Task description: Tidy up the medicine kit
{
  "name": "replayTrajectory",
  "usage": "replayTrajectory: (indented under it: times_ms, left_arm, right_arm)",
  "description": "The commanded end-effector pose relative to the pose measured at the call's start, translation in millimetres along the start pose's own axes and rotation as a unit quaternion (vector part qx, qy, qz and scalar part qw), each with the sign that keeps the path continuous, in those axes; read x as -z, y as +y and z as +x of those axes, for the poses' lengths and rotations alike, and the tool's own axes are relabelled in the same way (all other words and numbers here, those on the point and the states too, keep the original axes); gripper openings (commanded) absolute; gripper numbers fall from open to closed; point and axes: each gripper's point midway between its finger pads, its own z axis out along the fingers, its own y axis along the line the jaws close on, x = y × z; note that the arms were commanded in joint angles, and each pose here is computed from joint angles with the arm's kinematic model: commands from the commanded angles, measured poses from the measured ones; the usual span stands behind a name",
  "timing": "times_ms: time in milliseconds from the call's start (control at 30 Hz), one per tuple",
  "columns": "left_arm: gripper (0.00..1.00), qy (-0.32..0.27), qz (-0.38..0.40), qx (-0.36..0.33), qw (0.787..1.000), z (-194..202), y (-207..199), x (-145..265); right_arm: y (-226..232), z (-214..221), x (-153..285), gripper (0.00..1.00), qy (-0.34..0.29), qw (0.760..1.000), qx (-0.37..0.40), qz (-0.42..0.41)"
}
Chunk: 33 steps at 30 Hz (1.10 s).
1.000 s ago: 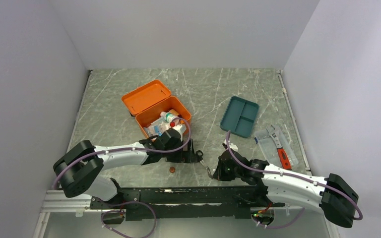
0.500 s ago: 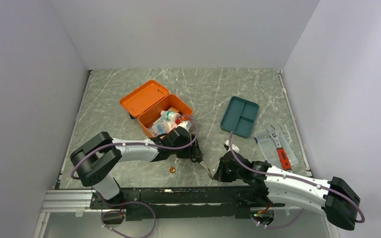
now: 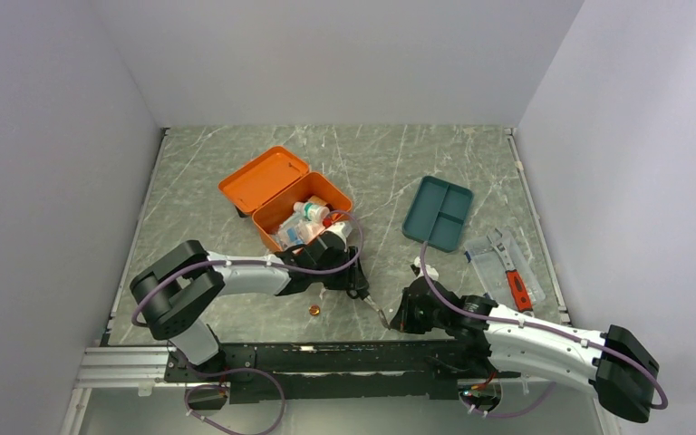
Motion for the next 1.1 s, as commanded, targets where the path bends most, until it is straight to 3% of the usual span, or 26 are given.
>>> replayTrajectory:
  times_ms: [0, 533, 833, 1000, 1067]
  left_arm:
    - [0.56, 0.084, -0.008, -0.001, 0.996, 46.1, 14.7, 12.6]
    - [0.47, 0.129, 0.012, -0.026, 0.991, 65.7, 15.4, 20.1]
    - [0.25, 0.117, 0.017, -0.041, 0.992, 58.6, 10.1, 41.1]
    - [0.01, 0.108, 0.028, -0.042, 0.993, 54.6, 4.3, 50.0]
    - [0.0, 0.105, 0.033, -0.04, 0.993, 53.2, 1.6, 52.4]
  right_arm:
    - [-19.2, 9.3, -5.2, 0.0, 0.009, 0.999, -0.004, 0.033]
    - [-24.5, 16.0, -10.2, 0.0, 0.015, 0.999, -0.017, 0.034]
    - [-22.3, 16.4, -10.2, 0.0, 0.017, 0.999, -0.018, 0.03]
    - [-17.9, 13.3, -9.3, 0.0, 0.013, 0.999, -0.014, 0.026]
    - [-15.3, 11.6, -8.8, 0.0, 0.011, 1.0, -0.013, 0.022]
